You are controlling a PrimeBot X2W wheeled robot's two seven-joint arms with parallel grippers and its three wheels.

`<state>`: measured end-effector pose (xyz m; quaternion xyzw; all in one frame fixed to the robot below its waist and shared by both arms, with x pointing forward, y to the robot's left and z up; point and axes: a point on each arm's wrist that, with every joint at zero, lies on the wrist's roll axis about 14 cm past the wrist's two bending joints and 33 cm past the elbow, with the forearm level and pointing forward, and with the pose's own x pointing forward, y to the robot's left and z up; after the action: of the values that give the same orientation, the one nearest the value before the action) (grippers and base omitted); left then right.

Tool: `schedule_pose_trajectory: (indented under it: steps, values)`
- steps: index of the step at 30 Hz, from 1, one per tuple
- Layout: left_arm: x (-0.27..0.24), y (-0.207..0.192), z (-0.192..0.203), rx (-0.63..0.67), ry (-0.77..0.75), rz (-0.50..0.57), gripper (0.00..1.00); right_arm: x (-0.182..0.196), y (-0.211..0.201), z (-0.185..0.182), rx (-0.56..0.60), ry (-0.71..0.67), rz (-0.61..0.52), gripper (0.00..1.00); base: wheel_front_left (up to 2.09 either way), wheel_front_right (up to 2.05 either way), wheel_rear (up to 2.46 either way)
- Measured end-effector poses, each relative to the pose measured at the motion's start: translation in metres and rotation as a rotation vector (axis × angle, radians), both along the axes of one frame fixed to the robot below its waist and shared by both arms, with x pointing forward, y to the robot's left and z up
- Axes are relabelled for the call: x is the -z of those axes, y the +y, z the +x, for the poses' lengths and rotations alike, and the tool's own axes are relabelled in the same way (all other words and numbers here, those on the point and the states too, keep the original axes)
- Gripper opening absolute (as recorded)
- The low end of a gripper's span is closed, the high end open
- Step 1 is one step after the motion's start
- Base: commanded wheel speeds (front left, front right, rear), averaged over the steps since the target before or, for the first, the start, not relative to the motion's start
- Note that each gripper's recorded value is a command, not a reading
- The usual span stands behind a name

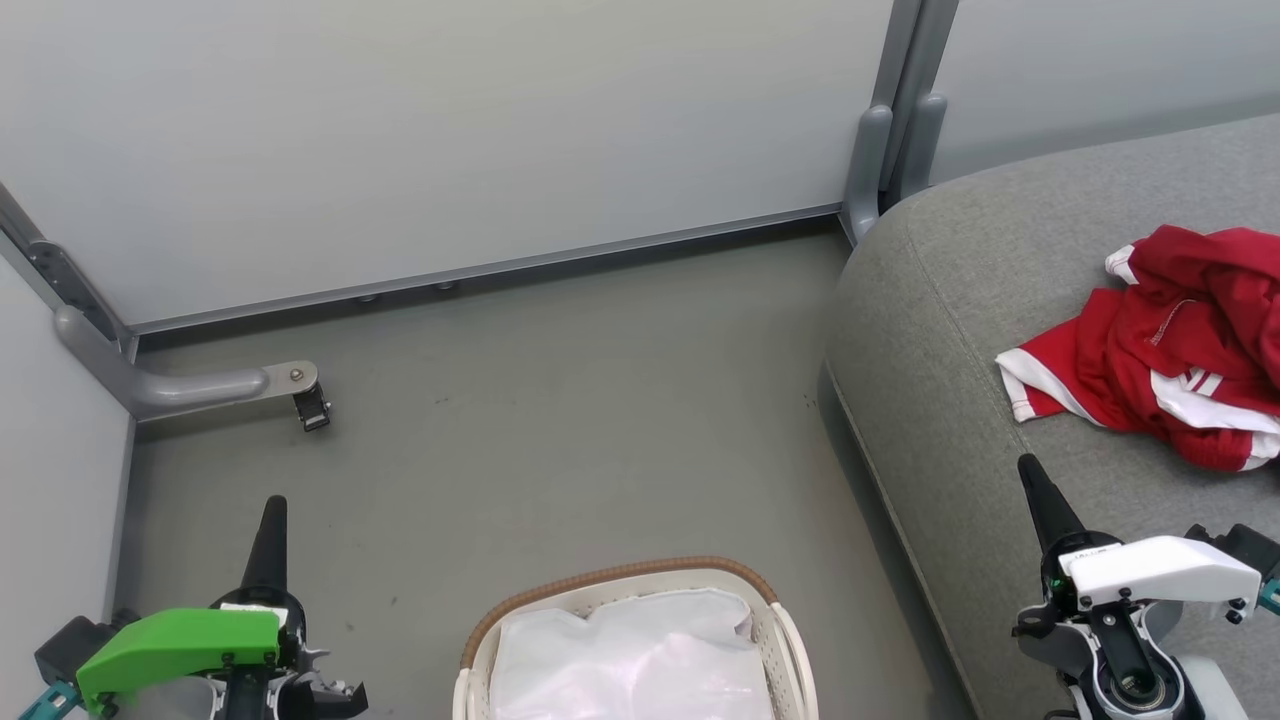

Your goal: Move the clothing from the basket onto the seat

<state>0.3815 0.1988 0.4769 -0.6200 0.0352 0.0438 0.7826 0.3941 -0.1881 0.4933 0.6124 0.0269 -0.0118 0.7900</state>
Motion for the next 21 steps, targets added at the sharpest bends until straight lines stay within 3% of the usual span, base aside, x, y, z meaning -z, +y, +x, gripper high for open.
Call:
schedule_pose_trajectory:
  steps: [21]
  values:
    - [-0.017,0.000,0.004,0.008,-0.059,-0.150,0.00,-0.012,-0.007,-0.001,0.015,-0.038,0.163,0.00,0.00,0.00,0.00]
